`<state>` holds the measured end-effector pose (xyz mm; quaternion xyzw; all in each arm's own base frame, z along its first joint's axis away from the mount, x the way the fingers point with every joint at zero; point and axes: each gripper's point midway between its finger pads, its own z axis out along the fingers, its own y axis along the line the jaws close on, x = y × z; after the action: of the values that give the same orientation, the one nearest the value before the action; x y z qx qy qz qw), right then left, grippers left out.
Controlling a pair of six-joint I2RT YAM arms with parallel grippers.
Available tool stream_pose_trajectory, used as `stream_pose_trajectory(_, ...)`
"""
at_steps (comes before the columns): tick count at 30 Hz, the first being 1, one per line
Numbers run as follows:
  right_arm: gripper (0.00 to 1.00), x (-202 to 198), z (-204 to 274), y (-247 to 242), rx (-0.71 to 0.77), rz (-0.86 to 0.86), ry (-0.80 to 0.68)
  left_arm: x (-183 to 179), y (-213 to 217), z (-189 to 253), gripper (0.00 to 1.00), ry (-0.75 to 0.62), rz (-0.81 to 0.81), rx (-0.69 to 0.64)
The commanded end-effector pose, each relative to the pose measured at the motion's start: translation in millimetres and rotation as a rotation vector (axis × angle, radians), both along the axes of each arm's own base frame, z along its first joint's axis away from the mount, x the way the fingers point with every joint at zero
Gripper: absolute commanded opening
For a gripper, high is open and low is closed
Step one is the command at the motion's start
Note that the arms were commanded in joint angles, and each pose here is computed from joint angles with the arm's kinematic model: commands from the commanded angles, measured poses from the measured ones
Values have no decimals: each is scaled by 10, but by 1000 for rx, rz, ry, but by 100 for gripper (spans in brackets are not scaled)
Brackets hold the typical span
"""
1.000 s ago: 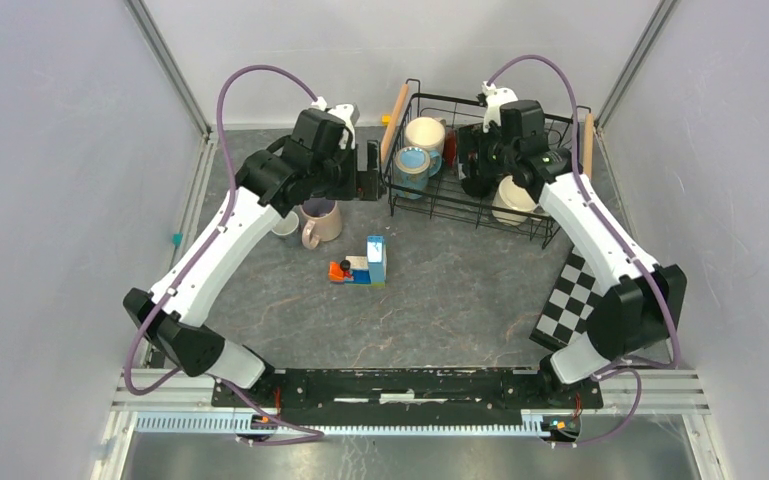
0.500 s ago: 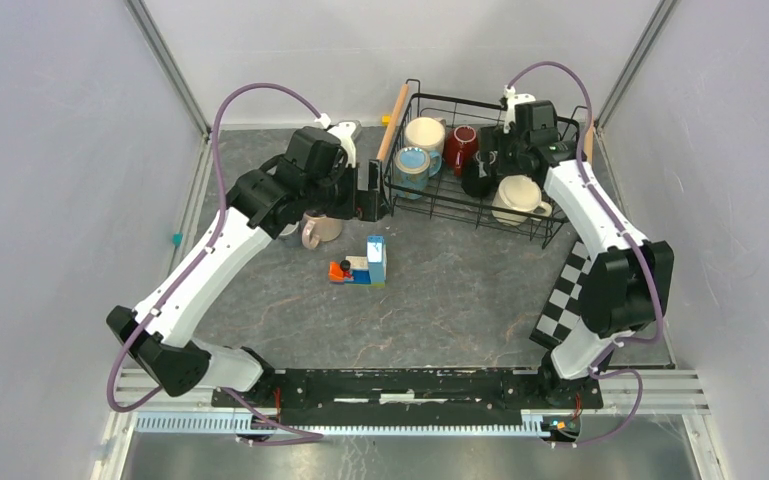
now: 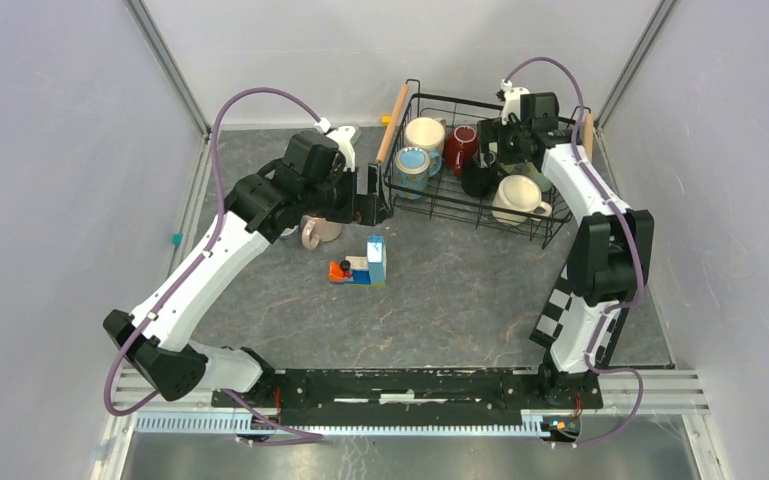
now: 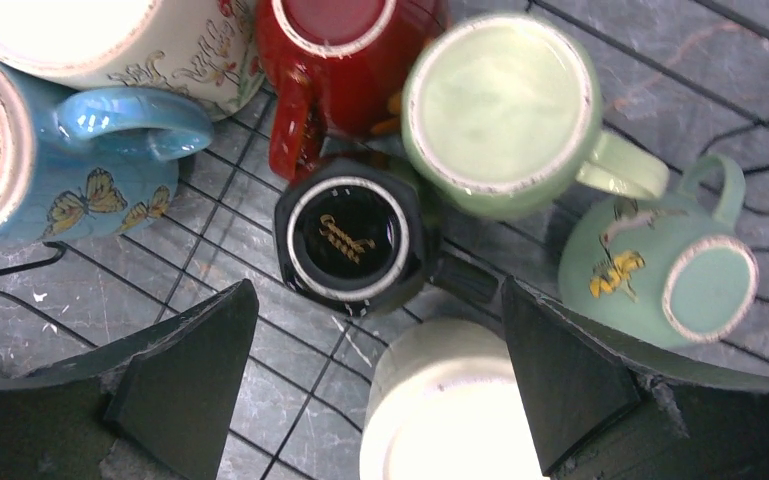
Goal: Unload the cups from the dish rack
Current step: Unload the cup from the dish rack.
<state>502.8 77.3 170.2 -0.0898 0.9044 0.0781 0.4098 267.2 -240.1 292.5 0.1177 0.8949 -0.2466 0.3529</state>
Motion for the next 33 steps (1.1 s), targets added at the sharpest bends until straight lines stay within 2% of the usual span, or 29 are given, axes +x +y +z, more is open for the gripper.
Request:
stream_pose_trajectory(1,98,239,183,99,-21,80,-77,-42,-44,130,100,-49,-51,-29)
stream_pose_trajectory(10,98,380,15,234,-92,55,-27,-31,-72,95,100,-37,-50,-32)
stream_pose_trajectory(16,98,364,-125,101,-129,-113,49,-34,-62,100,100,-38,-44,-34)
stream_pose_trajectory(19,98,353,-174,136,-125,-144,62,-35,-75,89,100,-32,-44,-35)
stream_pose_trajectory(33,98,402,-377,265,-141,-98,95,-61,-58,60,100,-27,-42,-32)
